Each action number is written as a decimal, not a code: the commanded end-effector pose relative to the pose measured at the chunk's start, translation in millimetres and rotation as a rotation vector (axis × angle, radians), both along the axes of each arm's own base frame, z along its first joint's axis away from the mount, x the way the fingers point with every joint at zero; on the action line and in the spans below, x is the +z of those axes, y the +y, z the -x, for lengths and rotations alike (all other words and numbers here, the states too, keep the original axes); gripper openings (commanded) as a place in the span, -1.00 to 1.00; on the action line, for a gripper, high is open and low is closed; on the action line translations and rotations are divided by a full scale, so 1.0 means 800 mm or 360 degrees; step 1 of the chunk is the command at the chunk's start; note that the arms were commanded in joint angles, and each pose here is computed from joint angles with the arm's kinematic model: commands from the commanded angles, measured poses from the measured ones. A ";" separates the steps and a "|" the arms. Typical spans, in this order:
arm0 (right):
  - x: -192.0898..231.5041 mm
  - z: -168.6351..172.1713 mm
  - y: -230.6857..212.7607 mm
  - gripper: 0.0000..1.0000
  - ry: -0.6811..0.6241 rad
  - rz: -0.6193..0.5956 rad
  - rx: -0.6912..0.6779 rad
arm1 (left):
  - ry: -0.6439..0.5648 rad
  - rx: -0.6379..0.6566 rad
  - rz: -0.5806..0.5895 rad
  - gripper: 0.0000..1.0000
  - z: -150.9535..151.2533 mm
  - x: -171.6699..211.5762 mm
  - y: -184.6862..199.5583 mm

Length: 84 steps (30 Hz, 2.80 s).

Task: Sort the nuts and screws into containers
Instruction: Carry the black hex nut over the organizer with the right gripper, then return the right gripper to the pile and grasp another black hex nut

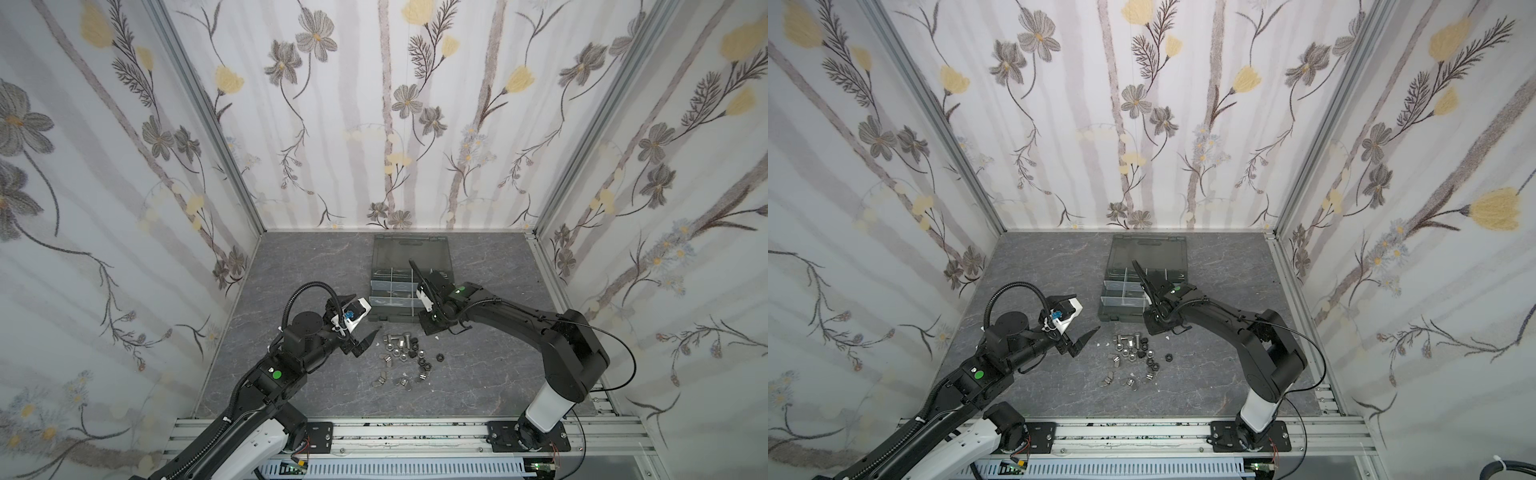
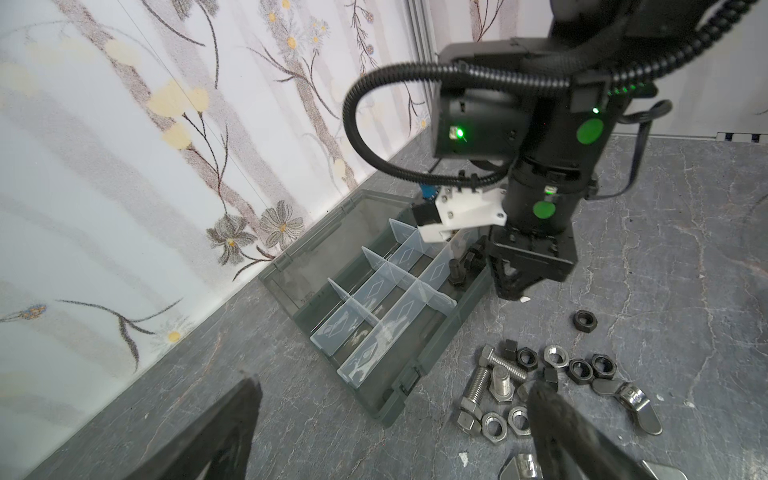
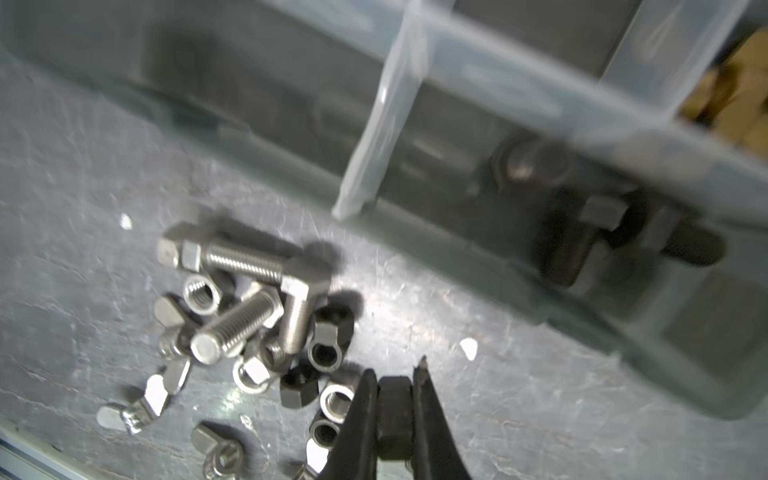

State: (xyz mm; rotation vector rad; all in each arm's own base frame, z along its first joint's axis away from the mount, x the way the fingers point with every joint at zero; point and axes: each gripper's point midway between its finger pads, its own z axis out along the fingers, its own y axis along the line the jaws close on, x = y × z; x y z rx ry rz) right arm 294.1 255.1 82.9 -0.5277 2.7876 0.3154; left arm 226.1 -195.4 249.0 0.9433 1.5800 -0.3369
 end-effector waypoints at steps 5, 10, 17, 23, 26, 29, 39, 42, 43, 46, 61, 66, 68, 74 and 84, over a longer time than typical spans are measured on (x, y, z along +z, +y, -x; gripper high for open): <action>0.036 -0.092 -0.002 -0.76 -0.0188 0.0026 0.0023 | -0.0059 0.0016 0.0012 1.00 -0.002 0.011 0.002; 0.031 -0.131 0.007 -0.76 -0.0284 0.0088 0.0068 | -0.0046 0.0021 -0.0016 1.00 -0.003 0.008 0.002; 0.004 -0.154 0.003 -0.75 -0.0306 0.0149 0.0081 | -0.0048 0.0019 -0.0018 1.00 -0.004 0.010 0.002; -0.015 -0.162 0.002 -0.69 -0.0298 0.0177 0.0090 | -0.0040 0.0011 -0.0015 1.00 -0.005 0.009 0.000; -0.023 -0.162 0.003 -0.63 -0.0284 0.0176 0.0098 | -0.0039 0.0016 -0.0026 1.00 -0.005 0.010 0.001; -0.022 -0.163 0.002 -0.55 -0.0288 0.0176 0.0097 | -0.0037 0.0019 -0.0032 1.00 -0.005 0.009 0.001; 0.021 -0.143 -0.016 -0.44 -0.0300 0.0190 0.0069 | -0.0046 0.0015 -0.0023 1.00 -0.006 0.011 0.000; 0.037 -0.118 -0.036 -0.41 -0.0271 0.0197 -0.0011 | -0.0048 0.0012 -0.0021 1.00 -0.006 0.012 -0.001; 0.040 -0.105 -0.042 -0.40 -0.0248 0.0180 -0.0045 | -0.0049 0.0011 -0.0022 1.00 -0.006 0.013 -0.001; 0.034 -0.056 -0.058 -0.33 -0.0160 0.0148 -0.0115 | -0.0051 0.0006 -0.0021 1.00 -0.006 0.015 -0.002; -0.018 0.106 -0.055 -0.09 0.0199 -0.0012 -0.0250 | -0.0028 -0.0052 0.0016 1.00 -0.003 0.022 -0.012; -0.039 0.116 -0.054 -0.05 0.0250 0.0034 -0.0220 | -0.0030 -0.0053 0.0013 1.00 -0.002 0.022 -0.011; -0.043 0.116 -0.051 -0.03 0.0252 0.0041 -0.0209 | -0.0033 -0.0051 0.0012 1.00 -0.002 0.022 -0.011; -0.060 0.114 -0.046 -0.04 0.0268 0.0116 -0.0161 | -0.0038 -0.0043 0.0012 1.00 -0.001 0.021 -0.009; -0.083 0.115 -0.056 -0.18 0.0317 0.0264 -0.0113 | -0.0043 -0.0027 0.0011 1.00 0.000 0.020 -0.005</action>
